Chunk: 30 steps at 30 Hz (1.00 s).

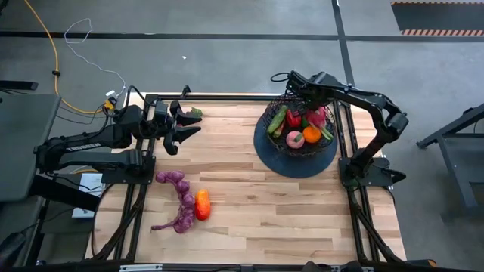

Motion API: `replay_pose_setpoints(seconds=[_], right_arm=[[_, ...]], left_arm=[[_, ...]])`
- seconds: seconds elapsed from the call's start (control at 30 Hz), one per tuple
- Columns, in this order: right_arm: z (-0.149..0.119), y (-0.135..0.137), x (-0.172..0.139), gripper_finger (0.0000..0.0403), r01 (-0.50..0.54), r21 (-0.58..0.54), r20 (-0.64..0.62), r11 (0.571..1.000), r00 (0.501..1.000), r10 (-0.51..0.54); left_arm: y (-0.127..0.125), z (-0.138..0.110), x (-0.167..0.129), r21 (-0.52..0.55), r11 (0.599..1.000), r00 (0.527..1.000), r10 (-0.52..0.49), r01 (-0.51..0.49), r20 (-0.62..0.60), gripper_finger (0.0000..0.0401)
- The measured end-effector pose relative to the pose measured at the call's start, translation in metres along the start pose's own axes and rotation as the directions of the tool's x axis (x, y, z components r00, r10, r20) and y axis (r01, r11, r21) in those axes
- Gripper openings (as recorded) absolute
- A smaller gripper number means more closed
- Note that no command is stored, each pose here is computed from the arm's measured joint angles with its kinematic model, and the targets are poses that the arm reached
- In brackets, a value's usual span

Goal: Build produce basket
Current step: Put the dragon fruit into the wire basket, then put the purple garlic into the wire basket

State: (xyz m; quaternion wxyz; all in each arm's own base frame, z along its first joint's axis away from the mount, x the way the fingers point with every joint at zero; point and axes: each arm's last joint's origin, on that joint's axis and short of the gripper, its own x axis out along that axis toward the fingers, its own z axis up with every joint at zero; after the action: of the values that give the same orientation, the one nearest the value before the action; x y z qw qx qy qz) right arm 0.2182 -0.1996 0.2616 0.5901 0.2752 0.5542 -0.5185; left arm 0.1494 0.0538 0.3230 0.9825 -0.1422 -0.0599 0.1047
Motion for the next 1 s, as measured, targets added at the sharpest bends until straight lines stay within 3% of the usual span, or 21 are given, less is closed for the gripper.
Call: replay_pose_setpoints(seconds=[0.37, 0.6, 0.73, 0.9, 1.0], right_arm=[[0.015, 0.000, -0.040, 0.0393, -0.039, -0.084, 0.102, 0.996, 0.994, 0.048], [0.015, -0.001, -0.052, 0.0383, -0.136, -0.120, 0.081, 0.983, 0.986, 0.146], [-0.001, -0.002, -0.065, 0.0383, -0.182, -0.193, 0.163, 0.964, 0.963, 0.214], [-0.038, -0.004, -0.086, 0.0383, -0.308, -0.227, 0.373, 0.924, 0.849, 0.375], [-0.067, -0.002, -0.088, 0.0383, -0.493, -0.251, 0.435, 0.833, 0.711, 0.552]], left_arm=[[0.000, -0.001, 0.000, -0.002, 1.000, 1.000, 0.004, -0.004, -0.013, 0.0145], [0.001, -0.003, 0.000, -0.005, 1.000, 0.999, 0.010, -0.010, -0.032, 0.0131], [0.001, -0.003, 0.000, -0.005, 1.000, 0.999, 0.010, -0.010, -0.032, 0.0123], [0.001, -0.003, 0.000, -0.005, 1.000, 0.999, 0.010, -0.010, -0.032, 0.0108], [0.001, -0.003, 0.000, -0.002, 1.000, 0.999, 0.010, -0.010, -0.032, 0.0093]])
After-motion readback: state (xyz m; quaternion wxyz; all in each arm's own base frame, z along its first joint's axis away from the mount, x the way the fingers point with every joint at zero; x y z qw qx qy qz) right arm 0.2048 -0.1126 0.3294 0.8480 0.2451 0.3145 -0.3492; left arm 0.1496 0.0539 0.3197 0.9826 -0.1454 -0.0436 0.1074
